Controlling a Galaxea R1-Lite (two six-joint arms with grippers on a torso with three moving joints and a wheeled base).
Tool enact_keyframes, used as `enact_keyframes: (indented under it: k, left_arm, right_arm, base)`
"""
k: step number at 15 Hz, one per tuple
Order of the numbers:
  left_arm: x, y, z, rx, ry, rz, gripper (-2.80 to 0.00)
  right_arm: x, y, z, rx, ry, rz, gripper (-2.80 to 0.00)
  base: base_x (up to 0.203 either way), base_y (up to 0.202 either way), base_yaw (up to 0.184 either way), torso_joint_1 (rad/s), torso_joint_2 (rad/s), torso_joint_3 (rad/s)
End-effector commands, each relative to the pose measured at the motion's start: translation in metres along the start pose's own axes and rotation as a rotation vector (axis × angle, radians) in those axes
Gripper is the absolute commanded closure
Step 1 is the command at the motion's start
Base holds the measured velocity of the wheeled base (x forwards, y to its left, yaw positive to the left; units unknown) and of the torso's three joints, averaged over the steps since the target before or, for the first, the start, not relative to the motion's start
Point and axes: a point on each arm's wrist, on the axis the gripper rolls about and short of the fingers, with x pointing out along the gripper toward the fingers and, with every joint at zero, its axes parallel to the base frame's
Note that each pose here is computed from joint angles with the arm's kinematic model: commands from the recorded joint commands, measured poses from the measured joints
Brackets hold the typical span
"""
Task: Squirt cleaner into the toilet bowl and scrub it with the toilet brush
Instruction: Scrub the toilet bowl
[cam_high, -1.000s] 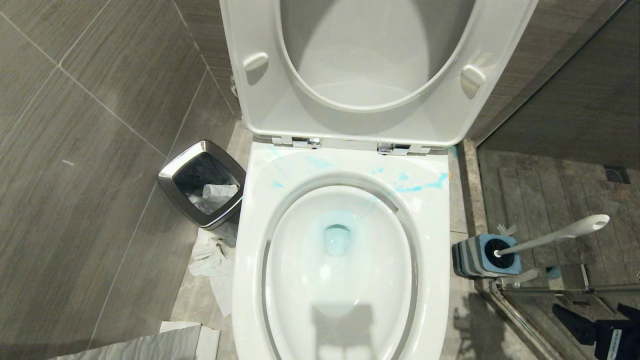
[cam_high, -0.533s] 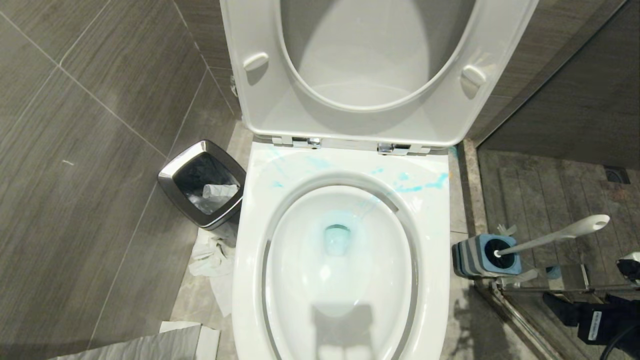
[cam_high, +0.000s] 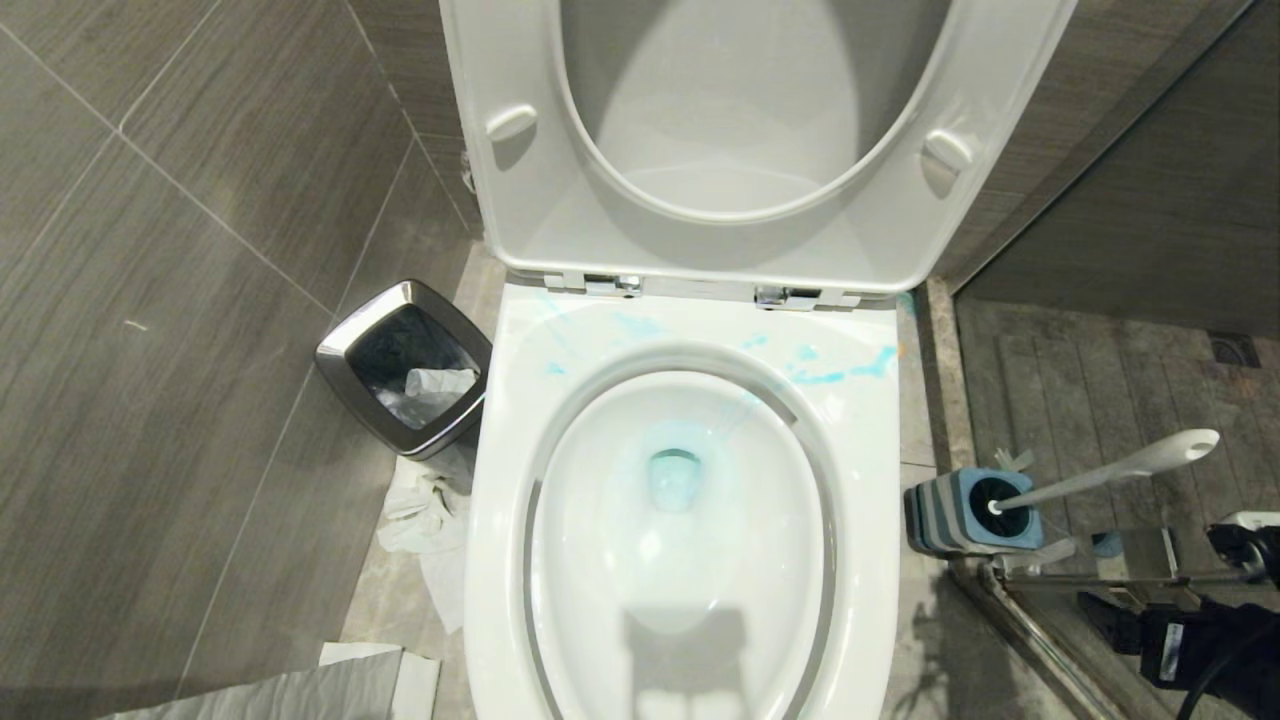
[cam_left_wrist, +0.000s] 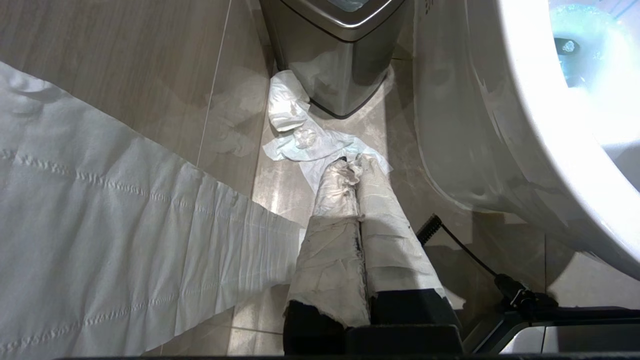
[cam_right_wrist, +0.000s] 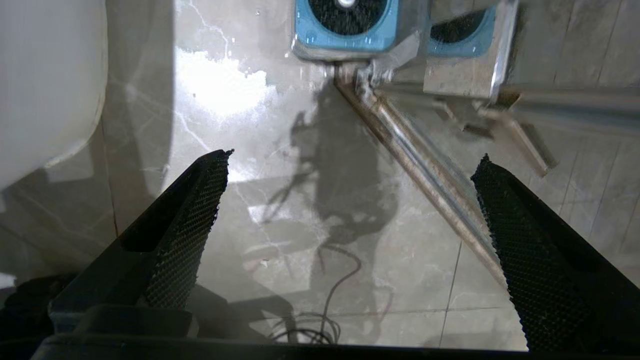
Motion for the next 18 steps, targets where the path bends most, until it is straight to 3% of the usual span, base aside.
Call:
enact_keyframes:
  k: [1, 9, 10, 18]
  left_arm:
    - [0.0001, 0.0, -0.0004, 0.0, 0.002, 0.0, 0.0]
    - [0.0001, 0.0, -0.0004, 0.0, 0.002, 0.0, 0.0]
    - [0.0001, 0.0, -0.0004, 0.0, 0.002, 0.0, 0.0]
    - [0.0001, 0.0, -0.0004, 0.0, 0.002, 0.0, 0.0]
  right_arm:
    - [0.0015, 0.0003, -0.001, -0.003, 0.004, 0.001, -2.8]
    - [-0.0048, -0.0003, -0.0043, 0.005, -0.016, 0.003, -2.8]
    - [-0.0056, -0.0005, -0.004, 0.009, -0.029, 0.004, 0.0]
    - [-0.0036, -0.0002, -0.0036, 0.006, -0.049, 0.005, 0.0]
  base:
    - [0.0, 0.0, 0.0, 0.0, 0.0, 0.0]
    - [0.0, 0.0, 0.0, 0.0, 0.0, 0.0]
    - [0.0, 0.0, 0.0, 0.0, 0.0, 0.0]
    - [0.0, 0.0, 0.0, 0.0, 0.0, 0.0]
